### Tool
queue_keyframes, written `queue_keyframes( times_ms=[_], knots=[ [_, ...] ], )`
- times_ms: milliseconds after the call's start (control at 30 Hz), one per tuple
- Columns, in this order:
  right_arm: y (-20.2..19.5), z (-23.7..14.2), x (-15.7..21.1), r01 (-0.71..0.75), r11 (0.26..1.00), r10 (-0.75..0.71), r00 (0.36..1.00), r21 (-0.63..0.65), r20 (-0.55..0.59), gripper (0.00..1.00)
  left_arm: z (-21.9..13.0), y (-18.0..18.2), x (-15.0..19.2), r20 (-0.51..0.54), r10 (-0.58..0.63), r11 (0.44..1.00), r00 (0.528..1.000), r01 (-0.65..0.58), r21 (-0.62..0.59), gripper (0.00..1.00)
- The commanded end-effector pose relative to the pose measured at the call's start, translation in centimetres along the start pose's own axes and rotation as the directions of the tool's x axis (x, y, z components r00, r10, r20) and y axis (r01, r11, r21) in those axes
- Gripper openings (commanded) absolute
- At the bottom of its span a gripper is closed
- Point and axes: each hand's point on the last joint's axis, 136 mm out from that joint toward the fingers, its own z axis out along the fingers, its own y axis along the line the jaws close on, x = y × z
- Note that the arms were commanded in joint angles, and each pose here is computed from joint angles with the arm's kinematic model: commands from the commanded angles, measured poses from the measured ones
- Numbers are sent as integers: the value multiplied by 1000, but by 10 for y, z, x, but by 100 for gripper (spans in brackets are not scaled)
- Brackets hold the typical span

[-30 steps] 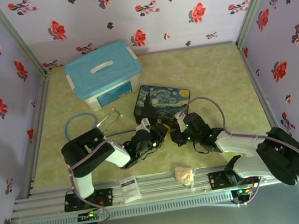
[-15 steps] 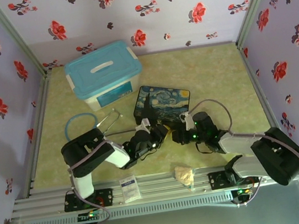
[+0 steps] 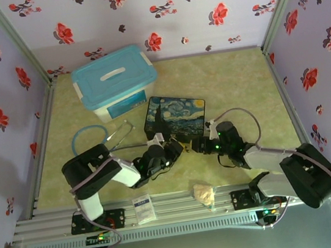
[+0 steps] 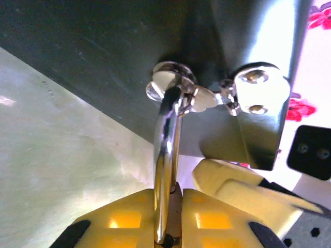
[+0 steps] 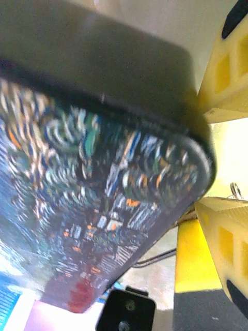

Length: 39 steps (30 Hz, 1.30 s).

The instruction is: Unlock the padlock with the key

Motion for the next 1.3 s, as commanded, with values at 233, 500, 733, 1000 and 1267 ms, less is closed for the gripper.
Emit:
queue_keyframes(
  times_ms=[233,500,733,1000,1267],
  knots=[
    [-13,-31,-31,-91,979,67,989,181,135,41,-20,38,-14,-129,247,914,960,-275,-296,4],
    [-9,-35,-35,-82,981,57,989,178,139,41,-33,48,-26,-212,373,788,903,-430,-441,7],
    [-8,-30,-35,-79,981,57,990,175,126,41,-41,55,-35,-255,448,677,857,-511,-529,13],
    [-6,-29,-38,-86,982,63,988,166,139,41,-33,55,-31,-243,448,695,860,-506,-511,20],
    [-9,-22,-40,-97,979,75,989,182,128,41,-33,56,-31,-250,488,655,836,-541,-528,30]
  ],
)
